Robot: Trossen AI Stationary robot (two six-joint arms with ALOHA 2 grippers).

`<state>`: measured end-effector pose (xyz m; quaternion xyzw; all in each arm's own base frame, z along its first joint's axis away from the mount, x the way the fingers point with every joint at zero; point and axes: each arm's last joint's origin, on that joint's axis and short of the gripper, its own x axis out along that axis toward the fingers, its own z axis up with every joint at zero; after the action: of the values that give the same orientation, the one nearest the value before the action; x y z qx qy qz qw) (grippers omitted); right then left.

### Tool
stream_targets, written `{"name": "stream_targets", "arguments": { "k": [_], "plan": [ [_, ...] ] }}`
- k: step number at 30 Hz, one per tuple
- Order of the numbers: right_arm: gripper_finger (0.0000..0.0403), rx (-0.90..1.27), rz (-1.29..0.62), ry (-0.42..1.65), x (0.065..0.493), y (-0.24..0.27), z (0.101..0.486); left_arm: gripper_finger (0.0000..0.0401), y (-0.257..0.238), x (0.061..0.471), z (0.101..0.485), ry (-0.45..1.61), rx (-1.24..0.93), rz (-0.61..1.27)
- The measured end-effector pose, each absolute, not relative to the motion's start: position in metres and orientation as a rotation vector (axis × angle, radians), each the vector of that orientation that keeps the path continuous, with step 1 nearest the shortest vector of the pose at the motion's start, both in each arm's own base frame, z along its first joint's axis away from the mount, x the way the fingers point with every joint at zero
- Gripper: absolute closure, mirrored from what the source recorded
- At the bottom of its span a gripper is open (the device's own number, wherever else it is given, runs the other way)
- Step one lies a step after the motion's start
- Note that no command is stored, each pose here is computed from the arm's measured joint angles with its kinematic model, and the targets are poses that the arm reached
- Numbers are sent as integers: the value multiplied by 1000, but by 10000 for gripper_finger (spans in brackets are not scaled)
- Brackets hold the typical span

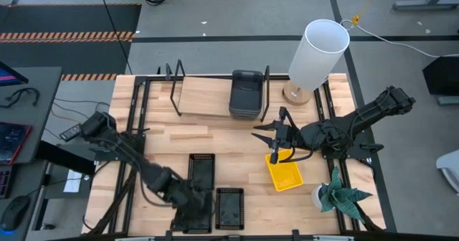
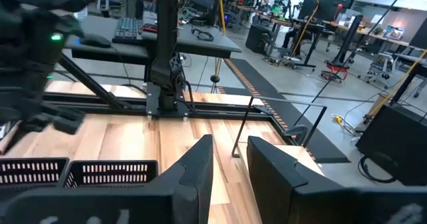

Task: Stack baskets on shelf by color
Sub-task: Stack the bottom left black bin on top of the top black bin

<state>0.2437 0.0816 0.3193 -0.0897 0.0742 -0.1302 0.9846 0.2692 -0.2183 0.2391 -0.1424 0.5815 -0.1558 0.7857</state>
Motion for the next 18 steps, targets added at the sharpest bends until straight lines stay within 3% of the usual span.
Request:
{"name": "stream_targets", "arguments": {
  "k": [7, 18],
  "plan": [
    [305, -185, -269, 151, 244, 80, 319, 229, -251, 259, 227, 1304, -223, -399],
    [305, -172, -292, 138, 246, 74, 321, 229, -269, 257, 224, 1299, -262, -367]
  ]
}}
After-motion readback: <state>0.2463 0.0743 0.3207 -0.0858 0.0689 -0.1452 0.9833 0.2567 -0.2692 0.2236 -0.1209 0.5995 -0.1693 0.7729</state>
